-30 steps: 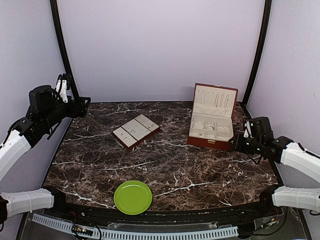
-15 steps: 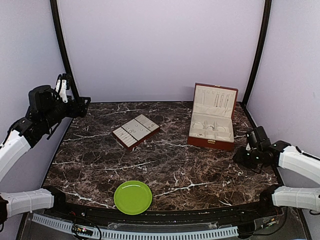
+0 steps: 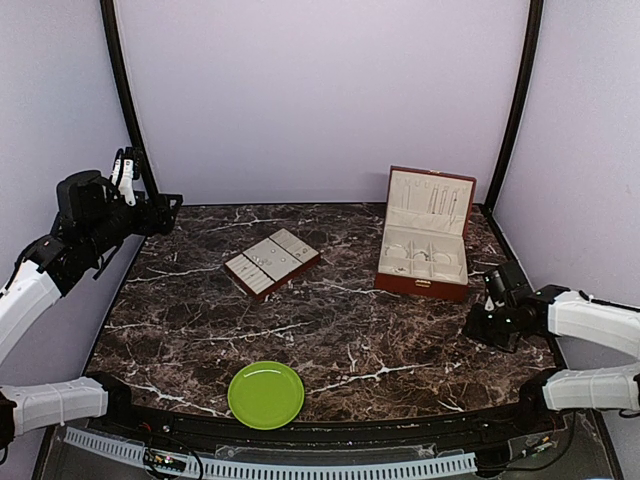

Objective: Organize the mixed jewelry
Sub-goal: Pick up the bangle from the center of the board.

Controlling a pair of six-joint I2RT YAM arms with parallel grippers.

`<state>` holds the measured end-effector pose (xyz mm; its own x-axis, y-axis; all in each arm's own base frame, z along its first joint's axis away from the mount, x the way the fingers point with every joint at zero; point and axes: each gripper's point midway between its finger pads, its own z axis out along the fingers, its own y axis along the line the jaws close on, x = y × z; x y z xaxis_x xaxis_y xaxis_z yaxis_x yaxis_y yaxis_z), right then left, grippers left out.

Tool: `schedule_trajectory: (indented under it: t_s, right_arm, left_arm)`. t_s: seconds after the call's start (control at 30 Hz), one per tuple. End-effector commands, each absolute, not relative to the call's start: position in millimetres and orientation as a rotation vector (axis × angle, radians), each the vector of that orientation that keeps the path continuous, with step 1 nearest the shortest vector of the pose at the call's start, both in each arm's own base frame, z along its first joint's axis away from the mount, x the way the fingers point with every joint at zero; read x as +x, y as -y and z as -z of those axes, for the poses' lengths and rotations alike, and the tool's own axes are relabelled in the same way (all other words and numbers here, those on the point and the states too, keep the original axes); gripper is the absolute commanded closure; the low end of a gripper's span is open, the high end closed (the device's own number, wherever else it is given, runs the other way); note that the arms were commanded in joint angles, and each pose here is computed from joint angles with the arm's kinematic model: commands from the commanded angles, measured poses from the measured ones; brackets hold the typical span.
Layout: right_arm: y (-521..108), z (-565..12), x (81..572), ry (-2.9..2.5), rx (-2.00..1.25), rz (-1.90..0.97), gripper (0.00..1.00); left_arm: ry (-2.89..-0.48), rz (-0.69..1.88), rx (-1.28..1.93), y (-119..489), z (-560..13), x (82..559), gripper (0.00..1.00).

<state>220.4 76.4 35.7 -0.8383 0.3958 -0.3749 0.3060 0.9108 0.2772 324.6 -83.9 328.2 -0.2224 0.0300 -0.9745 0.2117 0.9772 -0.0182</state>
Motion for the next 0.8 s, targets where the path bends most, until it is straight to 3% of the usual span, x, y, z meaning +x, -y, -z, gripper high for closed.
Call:
schedule_trajectory:
  t_s: [0.0,0.77]
  right_arm:
    - [-74,-36,229,-2.629,0.480,-0.244,0.77]
    - [-71,-20,230,-2.702,0.383,-0.043,0.86]
  left_arm:
    - [-1.763,0.190,0.178,86,-335,323,0.01]
    - [-1.765,0.190,0.178,86,-334,323,0.01]
